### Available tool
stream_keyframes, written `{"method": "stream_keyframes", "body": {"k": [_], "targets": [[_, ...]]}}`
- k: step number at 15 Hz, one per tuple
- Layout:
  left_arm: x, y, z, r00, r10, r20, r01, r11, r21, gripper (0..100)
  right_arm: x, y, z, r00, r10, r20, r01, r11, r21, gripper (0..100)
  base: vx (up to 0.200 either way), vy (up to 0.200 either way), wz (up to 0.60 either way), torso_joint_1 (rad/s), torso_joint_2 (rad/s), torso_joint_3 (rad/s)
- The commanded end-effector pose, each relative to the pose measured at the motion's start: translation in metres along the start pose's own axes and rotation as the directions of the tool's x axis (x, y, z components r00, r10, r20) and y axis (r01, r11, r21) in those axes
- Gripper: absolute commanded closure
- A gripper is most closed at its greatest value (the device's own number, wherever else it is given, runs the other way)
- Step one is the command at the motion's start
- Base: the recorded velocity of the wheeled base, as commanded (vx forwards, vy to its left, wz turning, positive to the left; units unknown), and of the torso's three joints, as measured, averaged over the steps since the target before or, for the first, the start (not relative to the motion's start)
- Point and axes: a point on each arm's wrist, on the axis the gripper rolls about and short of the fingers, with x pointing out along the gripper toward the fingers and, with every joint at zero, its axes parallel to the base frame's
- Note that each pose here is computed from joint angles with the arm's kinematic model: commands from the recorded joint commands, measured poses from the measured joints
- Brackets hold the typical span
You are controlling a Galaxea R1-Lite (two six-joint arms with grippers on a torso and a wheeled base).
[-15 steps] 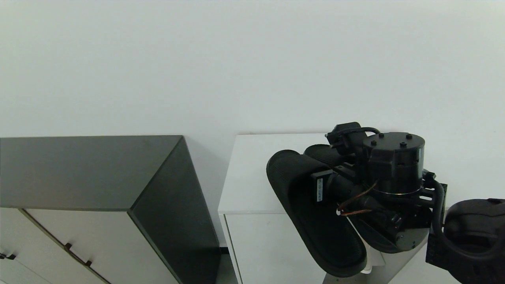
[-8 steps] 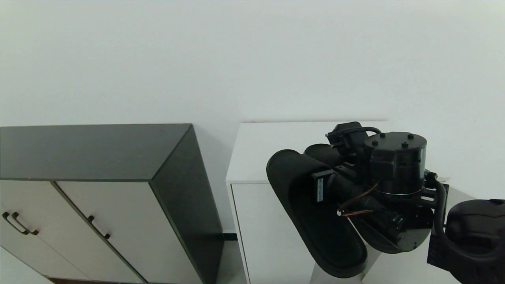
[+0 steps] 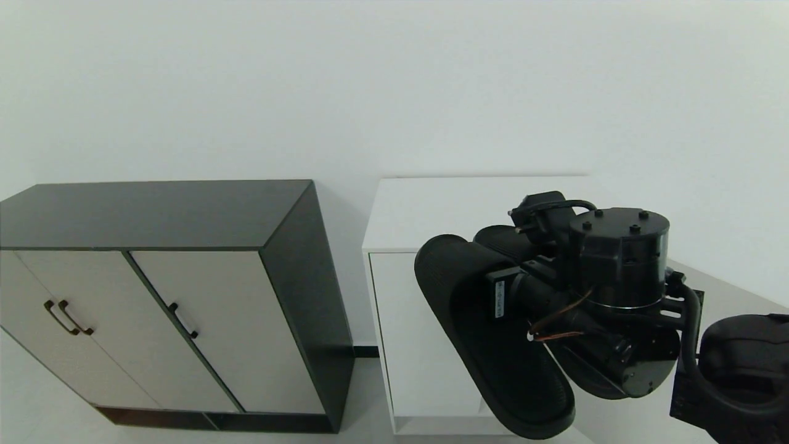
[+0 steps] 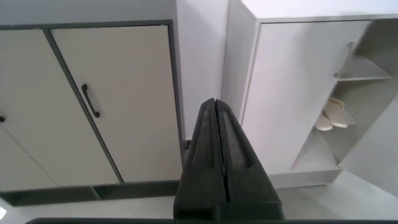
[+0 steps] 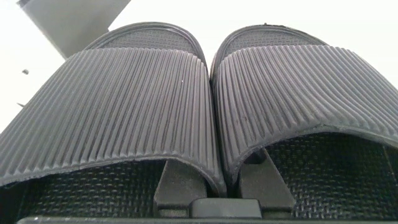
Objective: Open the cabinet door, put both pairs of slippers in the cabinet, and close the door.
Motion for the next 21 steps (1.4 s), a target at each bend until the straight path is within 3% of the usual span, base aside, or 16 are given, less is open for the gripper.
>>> {"method": "stream_keyframes", "body": {"k": [1,12,21], "targets": [[-0.0001,0.0000,0.0000,1.000,0.000,0.001,0.000,1.000,0.000,100,0.0011,0.0000,-0.0013,1.000,-0.002,-0.005,0.002,1.000,-0.002,100,0.000,0.000,0.00,0.000,0.00,0.000],[0.0001,0.0000,0.0000,1.000,0.000,0.000,0.000,1.000,0.002,100,0.0023,0.0003,-0.0038,1.000,-0.003,-0.011,0.003,1.000,-0.007,100,0.000,0.000,0.00,0.000,0.00,0.000],[0.0001,0.0000,0.0000,1.000,0.000,0.000,0.000,1.000,0.002,100,0.0018,-0.0004,-0.0064,1.000,-0.007,-0.018,0.006,1.000,-0.011,100,0.000,-0.200,0.00,0.002,0.00,0.000]]}}
